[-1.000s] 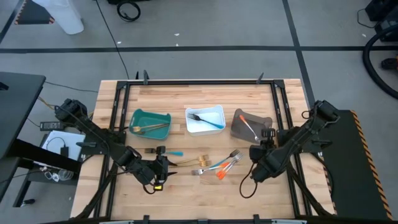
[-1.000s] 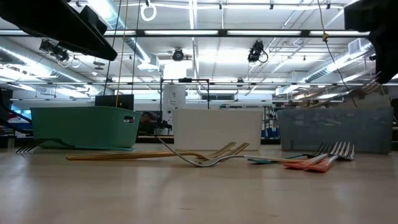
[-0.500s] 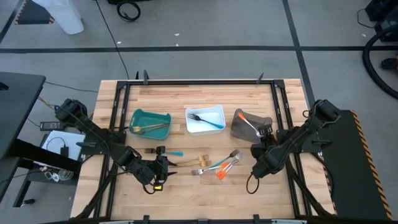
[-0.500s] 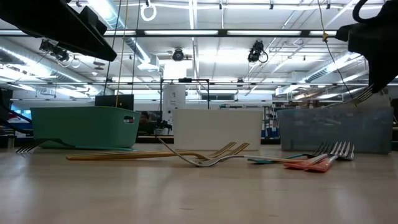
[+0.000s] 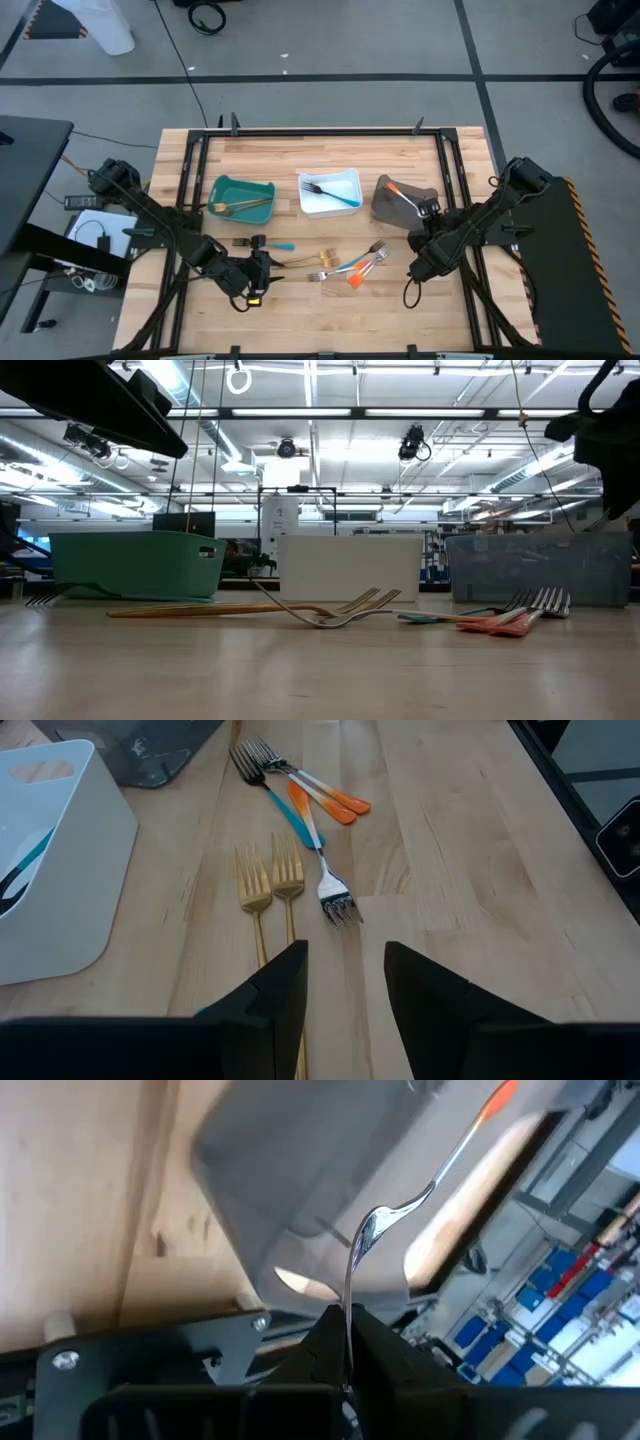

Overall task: Sort silverware by color (type)
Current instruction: Put the orange fork into the black bin

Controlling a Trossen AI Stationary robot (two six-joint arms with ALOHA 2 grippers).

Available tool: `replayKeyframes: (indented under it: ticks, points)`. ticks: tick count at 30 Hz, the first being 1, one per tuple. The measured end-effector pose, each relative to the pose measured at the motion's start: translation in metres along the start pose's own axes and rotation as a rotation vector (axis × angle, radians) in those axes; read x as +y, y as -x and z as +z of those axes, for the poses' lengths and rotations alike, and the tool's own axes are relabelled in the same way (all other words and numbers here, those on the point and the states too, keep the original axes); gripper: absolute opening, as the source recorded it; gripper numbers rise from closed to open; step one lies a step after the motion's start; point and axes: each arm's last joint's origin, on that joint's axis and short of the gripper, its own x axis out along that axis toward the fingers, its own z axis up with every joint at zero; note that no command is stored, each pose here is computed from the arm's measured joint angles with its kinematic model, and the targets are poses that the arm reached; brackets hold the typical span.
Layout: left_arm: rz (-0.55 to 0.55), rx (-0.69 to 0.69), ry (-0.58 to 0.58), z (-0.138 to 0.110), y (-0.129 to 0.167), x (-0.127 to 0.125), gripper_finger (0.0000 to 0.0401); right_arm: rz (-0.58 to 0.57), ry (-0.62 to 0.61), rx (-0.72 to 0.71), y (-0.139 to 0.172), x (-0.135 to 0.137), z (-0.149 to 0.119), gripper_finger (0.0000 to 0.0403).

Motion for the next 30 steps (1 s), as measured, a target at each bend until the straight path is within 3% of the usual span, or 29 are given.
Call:
replayKeyframes:
  ticks: [15,30]
  points:
    - [0.000,0.001,-0.003,0.000,0.000,0.000,0.0144,0.035,-0.007,-0.016,-0.009,0.003,0.004,0.0040]
    - [0.000,0.001,-0.007,0.000,0.000,0.000,0.0144,-0.001,-0.008,0.026,-0.001,-0.009,0.002,0.0198]
